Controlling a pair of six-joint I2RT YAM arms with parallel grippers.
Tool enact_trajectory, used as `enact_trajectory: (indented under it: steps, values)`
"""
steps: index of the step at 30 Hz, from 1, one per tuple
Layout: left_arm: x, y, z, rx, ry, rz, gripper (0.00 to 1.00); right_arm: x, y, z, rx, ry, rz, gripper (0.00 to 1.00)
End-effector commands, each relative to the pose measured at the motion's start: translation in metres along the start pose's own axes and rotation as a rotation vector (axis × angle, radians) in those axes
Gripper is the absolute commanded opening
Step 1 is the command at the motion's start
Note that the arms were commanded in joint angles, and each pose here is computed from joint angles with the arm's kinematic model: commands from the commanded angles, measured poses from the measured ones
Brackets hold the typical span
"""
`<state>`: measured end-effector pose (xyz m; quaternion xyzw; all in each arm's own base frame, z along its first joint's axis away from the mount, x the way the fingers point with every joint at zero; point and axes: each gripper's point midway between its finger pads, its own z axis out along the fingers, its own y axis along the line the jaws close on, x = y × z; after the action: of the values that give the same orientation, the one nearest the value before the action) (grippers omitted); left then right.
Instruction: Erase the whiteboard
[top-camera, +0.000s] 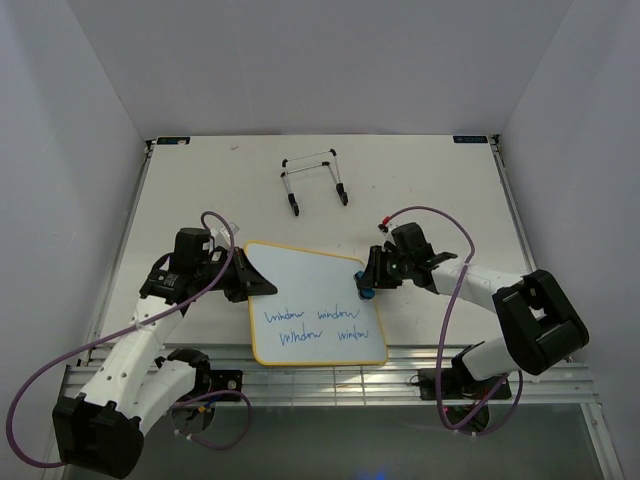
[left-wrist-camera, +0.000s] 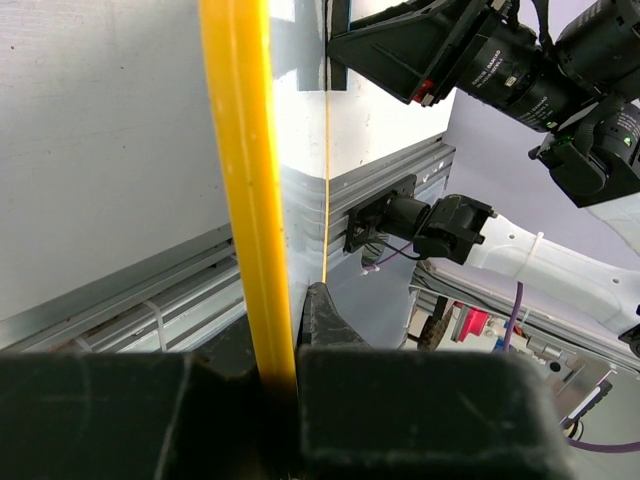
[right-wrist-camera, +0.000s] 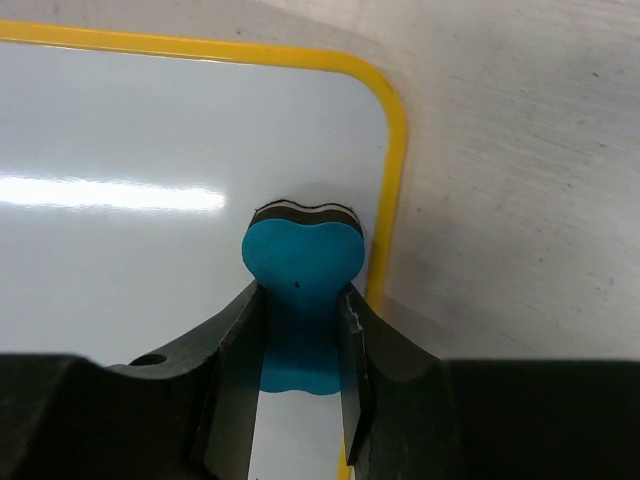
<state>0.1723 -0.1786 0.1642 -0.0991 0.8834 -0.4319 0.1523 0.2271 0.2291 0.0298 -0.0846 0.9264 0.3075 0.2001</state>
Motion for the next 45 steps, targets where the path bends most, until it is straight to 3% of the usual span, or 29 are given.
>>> enact_trajectory:
  steps: [1,4,8,12,14,16,17,21,26,29,35,37,38,42,45]
  values:
    - [-0.064,0.045,-0.008,-0.285,-0.31,0.222,0.0,0.117,-0.071,-0.025,0.311,0.399,0.044,0.18]
    - [-0.064,0.044,-0.007,-0.281,-0.306,0.224,0.0,0.116,-0.042,-0.021,0.196,0.398,0.011,0.17]
    - [-0.062,0.044,-0.005,-0.271,-0.293,0.228,0.0,0.102,0.058,-0.013,-0.201,0.333,-0.076,0.17]
    - [-0.063,0.043,-0.006,-0.269,-0.299,0.229,0.0,0.1,0.14,-0.021,-0.432,0.306,-0.18,0.17]
    - [-0.063,0.042,-0.007,-0.268,-0.305,0.232,0.0,0.098,0.154,-0.021,-0.462,0.302,-0.194,0.17]
    - [-0.063,0.042,-0.007,-0.267,-0.304,0.232,0.0,0.099,0.145,-0.014,-0.406,0.316,-0.187,0.17]
    - [-0.063,0.042,-0.007,-0.269,-0.304,0.231,0.0,0.093,0.13,-0.005,-0.319,0.287,-0.185,0.17]
    - [-0.063,0.043,-0.008,-0.272,-0.307,0.229,0.0,0.109,0.058,-0.001,-0.092,0.38,-0.085,0.17]
    - [-0.065,0.045,-0.009,-0.288,-0.318,0.221,0.0,0.11,-0.017,-0.017,0.201,0.396,-0.005,0.18]
    - [-0.067,0.046,-0.01,-0.299,-0.329,0.216,0.0,0.108,-0.047,-0.032,0.376,0.399,-0.002,0.18]
    - [-0.067,0.048,-0.01,-0.306,-0.33,0.211,0.0,0.115,-0.076,-0.042,0.533,0.446,-0.034,0.17]
    - [-0.067,0.048,-0.01,-0.306,-0.332,0.211,0.0,0.118,-0.074,-0.041,0.516,0.457,-0.041,0.12]
    - [-0.067,0.048,-0.011,-0.307,-0.334,0.21,0.0,0.125,-0.06,-0.037,0.428,0.485,-0.038,0.08]
    - [-0.067,0.049,-0.008,-0.308,-0.327,0.207,0.0,0.114,0.029,-0.021,0.043,0.375,-0.124,0.08]
    - [-0.067,0.049,-0.008,-0.307,-0.326,0.207,0.0,0.105,0.086,-0.028,-0.117,0.308,-0.167,0.08]
